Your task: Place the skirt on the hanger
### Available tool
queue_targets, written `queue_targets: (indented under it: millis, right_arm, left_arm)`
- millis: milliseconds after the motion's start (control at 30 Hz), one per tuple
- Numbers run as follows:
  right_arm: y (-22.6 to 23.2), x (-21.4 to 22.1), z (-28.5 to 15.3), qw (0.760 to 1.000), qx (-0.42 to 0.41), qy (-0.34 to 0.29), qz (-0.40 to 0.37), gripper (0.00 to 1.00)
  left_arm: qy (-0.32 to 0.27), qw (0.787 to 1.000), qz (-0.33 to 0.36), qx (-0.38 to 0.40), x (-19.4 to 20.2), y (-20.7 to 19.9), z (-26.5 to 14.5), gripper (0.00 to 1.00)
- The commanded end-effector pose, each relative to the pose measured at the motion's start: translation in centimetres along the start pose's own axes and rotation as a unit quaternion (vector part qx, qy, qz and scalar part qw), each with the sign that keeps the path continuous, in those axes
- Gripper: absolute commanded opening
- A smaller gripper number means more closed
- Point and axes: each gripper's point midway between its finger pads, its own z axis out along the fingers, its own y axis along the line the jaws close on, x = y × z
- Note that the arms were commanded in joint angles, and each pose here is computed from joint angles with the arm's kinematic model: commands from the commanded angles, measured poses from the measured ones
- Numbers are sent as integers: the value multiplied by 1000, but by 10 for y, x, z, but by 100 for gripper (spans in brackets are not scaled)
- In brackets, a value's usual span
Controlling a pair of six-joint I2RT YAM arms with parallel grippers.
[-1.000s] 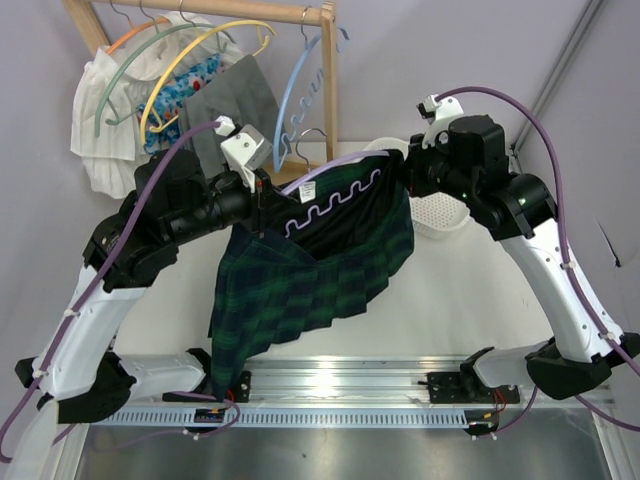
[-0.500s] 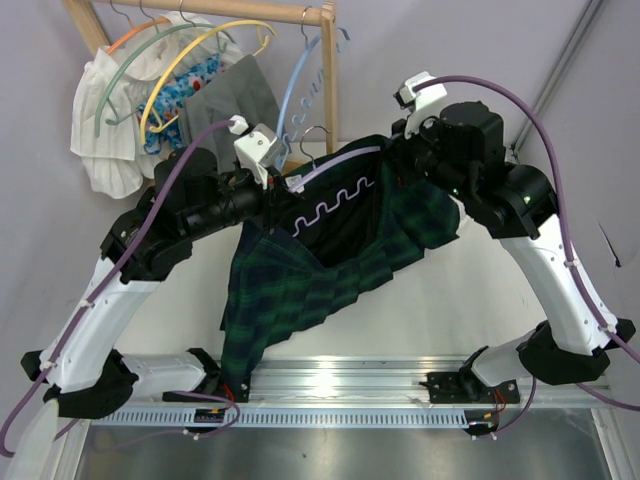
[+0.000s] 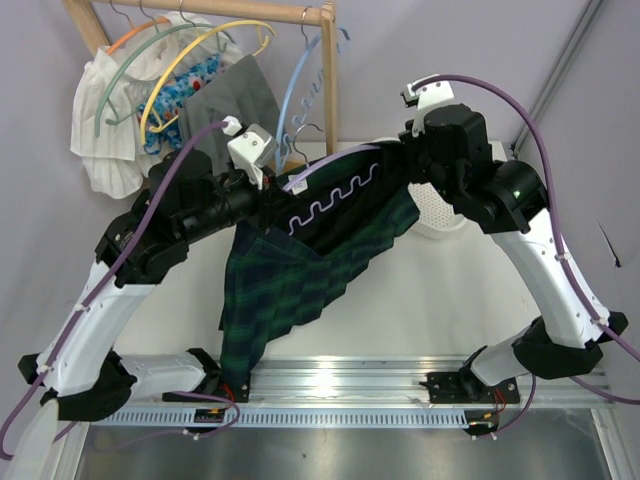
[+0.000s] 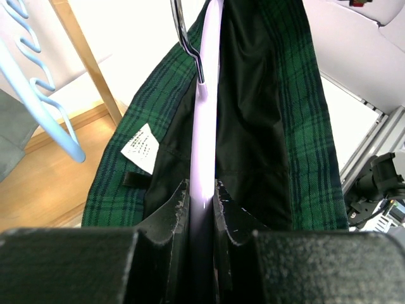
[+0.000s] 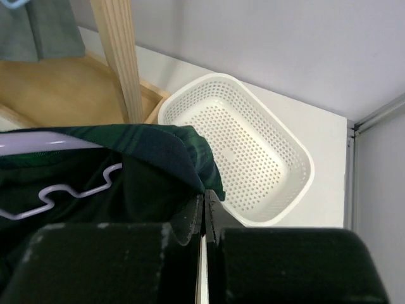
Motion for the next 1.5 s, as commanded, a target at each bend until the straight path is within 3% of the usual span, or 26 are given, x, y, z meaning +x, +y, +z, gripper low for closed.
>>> queue_targets:
  millis: [0,100,233,367,467,567,633,667,700,767,933,1000,1100,1167,1267,1367,1467]
  right_arm:
    - [-25,-28,-17,997,43,-47,44,0]
    - [-17,-61,-20,993,15,-92,75,0]
    - [7,-95,-30,985,-35,-139,95,0]
    - [1,-76,-18,991,4,-105,80,0]
    - [15,-53,-6,995,-22,-63,72,0]
    - [62,-65,-15,986,-124,-81,74,0]
    - [70,-73,-19,988,-107,-102,51,0]
    - [74,-72,-24,991,-82,-107,2,0]
    - [46,-64,-19,996,9,-93,-14,0]
    - [14,-50,-6,995,80,-63,-21,0]
    - [0,-36,4,995,8,-50,86,0]
    - [-22,-41,-6,993,51,-73,83,0]
    - [-46,-33,-4,992,88,-48,79,0]
    - [-35,-38,-4,993,57,-53,88,0]
    - [17,-53,-1,992,-40,-74,96,0]
    - [54,-70,-4,990,-77,-88,77,0]
    - [62,-83,-14,990,-73,-104,59,0]
  left_arm:
    - [-98,995,10,-8,-52,0,-37,0]
    - [-109,994,7,16,-57,-9,-41,0]
    - [-77,997,3,11,-38,-6,-19,0]
    - [-62,998,-4,-24,-30,8,-11,0]
    - [-68,997,-6,-30,-35,9,-13,0]
    - [-70,997,-6,-29,-41,9,-9,0]
    - [-54,998,-4,-30,-36,9,0,0]
    - [-48,998,-4,-45,-34,15,1,0]
    - [-45,998,-3,-47,-33,15,2,0]
    - [-48,998,-3,-45,-33,14,-1,0]
    - [-60,997,-4,-42,-37,12,-8,0]
    - [-65,997,-3,-38,-39,10,-13,0]
    - [-71,997,0,-37,-42,9,-24,0]
    - [-90,995,2,-34,-54,7,-36,0]
    - [-81,996,0,-27,-46,4,-29,0]
    - [-67,997,1,-25,-38,4,-20,0]
    - [-62,998,2,-27,-36,5,-17,0]
